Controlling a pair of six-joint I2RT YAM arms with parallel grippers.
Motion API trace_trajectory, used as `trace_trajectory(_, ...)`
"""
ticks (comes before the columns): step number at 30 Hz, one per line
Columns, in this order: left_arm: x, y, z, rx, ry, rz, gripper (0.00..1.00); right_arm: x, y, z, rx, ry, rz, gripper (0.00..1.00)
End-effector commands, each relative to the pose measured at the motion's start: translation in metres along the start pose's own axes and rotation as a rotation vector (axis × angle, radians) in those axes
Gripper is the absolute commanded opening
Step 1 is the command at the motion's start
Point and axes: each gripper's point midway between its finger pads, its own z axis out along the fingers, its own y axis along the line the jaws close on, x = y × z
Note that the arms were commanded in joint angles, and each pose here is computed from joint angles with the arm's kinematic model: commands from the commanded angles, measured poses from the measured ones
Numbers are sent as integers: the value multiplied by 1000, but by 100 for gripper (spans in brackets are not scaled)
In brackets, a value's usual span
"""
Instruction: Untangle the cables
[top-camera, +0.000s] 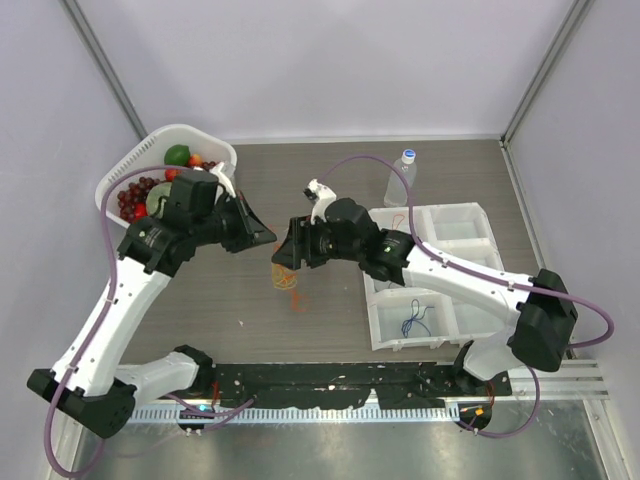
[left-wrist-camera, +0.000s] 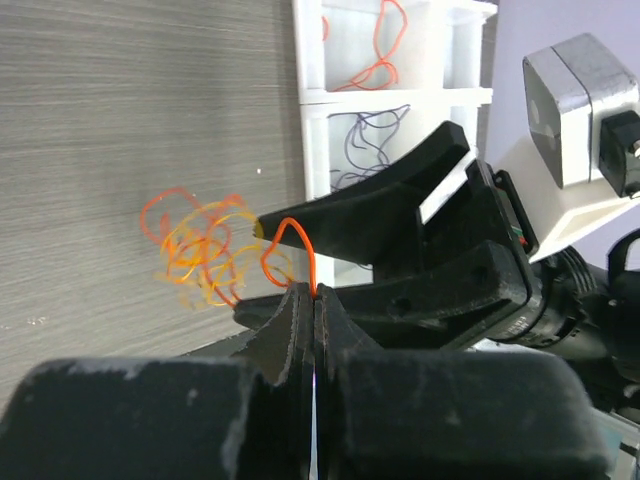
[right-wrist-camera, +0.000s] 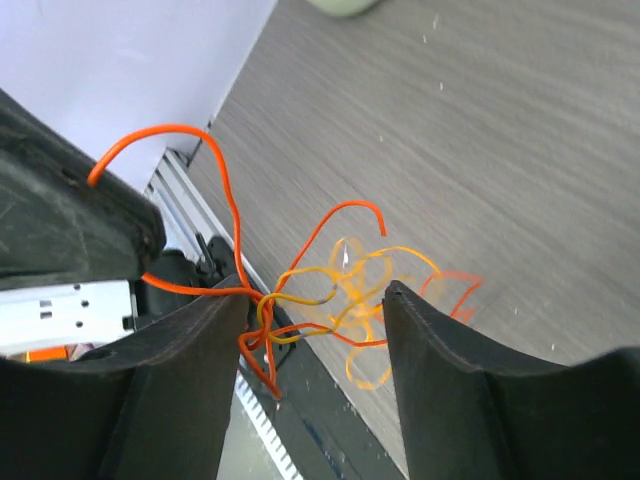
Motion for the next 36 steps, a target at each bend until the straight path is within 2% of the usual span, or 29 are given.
trace_trajectory(1, -2, -20, -21, 42, 31, 25, 0, -54, 28, -12, -31, -215, -19, 58)
trace_trajectory(5, -10, -39, -32, 99, 19, 42, 0, -55, 30, -11, -65, -268, 37, 42)
trace_trajectory(9, -27, -69, -54, 180, -27, 65, 0, -24, -8, 12, 19, -250, 144, 26)
trace_trajectory(11, -40, -87, -70, 225, -73, 83, 0, 2, -28, 27, 60, -183, 168, 22)
trace_trajectory(15, -62, -120, -102, 307, -164, 116, 0, 42, -61, 43, 137, -91, 200, 20)
trace_trajectory(19, -76, -131, -116, 329, -229, 133, 0, 62, -88, 37, 244, -17, 172, 25)
trace_trajectory(22, -77, -126, -110, 298, -229, 137, 0, 62, -91, 22, 285, 12, 113, 36)
trace_trajectory(25, -77, -120, -101, 275, -215, 135, 0, 41, -77, -8, 277, -31, 38, 48)
trace_trajectory(29, -80, -117, -95, 265, -230, 136, 0, 7, -37, -43, 175, -75, -64, 66)
trace_trajectory(32, -80, -116, -91, 256, -222, 138, 0, -7, -10, -62, 103, -57, -141, 68)
trace_trajectory(36, -81, -117, -93, 257, -225, 137, 0, -58, 21, -84, 93, -144, -238, 69)
